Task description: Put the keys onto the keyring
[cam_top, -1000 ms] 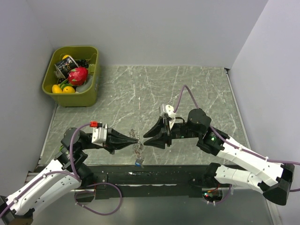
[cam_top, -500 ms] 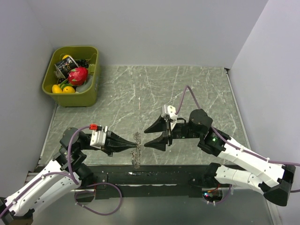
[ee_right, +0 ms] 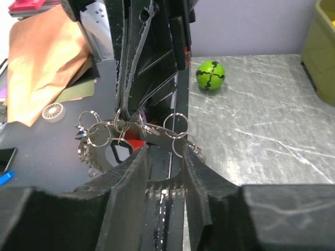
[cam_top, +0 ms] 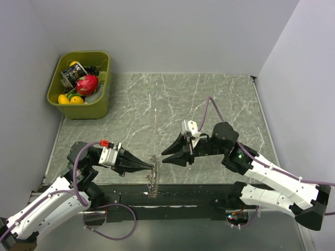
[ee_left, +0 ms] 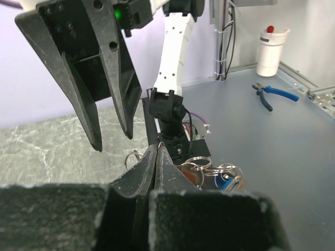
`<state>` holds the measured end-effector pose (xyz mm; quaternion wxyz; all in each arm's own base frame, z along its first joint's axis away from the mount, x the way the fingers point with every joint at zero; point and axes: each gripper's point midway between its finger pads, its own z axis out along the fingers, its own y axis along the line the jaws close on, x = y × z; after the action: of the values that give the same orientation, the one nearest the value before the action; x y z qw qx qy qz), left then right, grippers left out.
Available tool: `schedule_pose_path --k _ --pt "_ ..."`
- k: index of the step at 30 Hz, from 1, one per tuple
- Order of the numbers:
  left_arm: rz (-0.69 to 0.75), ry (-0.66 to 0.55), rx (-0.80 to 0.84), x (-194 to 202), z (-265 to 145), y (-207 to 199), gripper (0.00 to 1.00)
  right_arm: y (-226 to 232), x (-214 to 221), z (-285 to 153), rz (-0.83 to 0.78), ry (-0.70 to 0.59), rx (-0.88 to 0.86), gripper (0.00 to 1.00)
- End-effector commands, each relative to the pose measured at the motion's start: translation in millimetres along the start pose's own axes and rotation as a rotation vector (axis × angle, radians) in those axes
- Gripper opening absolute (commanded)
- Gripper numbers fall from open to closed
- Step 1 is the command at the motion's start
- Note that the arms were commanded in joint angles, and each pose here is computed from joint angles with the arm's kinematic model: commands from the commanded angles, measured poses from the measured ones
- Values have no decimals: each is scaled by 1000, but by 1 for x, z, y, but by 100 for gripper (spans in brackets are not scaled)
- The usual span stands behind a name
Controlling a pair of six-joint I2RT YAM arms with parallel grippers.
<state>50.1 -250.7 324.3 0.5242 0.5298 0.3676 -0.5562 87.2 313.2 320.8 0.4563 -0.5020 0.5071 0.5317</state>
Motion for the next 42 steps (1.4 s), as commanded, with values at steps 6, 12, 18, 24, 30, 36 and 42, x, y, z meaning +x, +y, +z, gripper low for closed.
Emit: schedule_pose_path --k 6,12,18,24,30,36,42 --pt "85 -54 114 -28 3 -18 1 8 -13 2 -46 -40 -34 44" --pt "89 -74 172 -34 2 -28 1 8 -13 5 -80 -36 -56 48" --pt "86 -80 172 -35 4 -26 1 14 -15 7 -102 -43 -107 48" --pt "83 -84 169 -32 6 -22 1 17 -17 10 -108 -42 -124 45" --pt "91 -80 151 -32 7 -18 1 23 -25 13 -117 -62 -140 43" --pt "89 -83 139 -31 7 -15 1 21 -31 14 -112 -92 -96 39" --pt "91 -85 132 -32 8 -14 1 18 -34 13 -121 -110 -64 40"
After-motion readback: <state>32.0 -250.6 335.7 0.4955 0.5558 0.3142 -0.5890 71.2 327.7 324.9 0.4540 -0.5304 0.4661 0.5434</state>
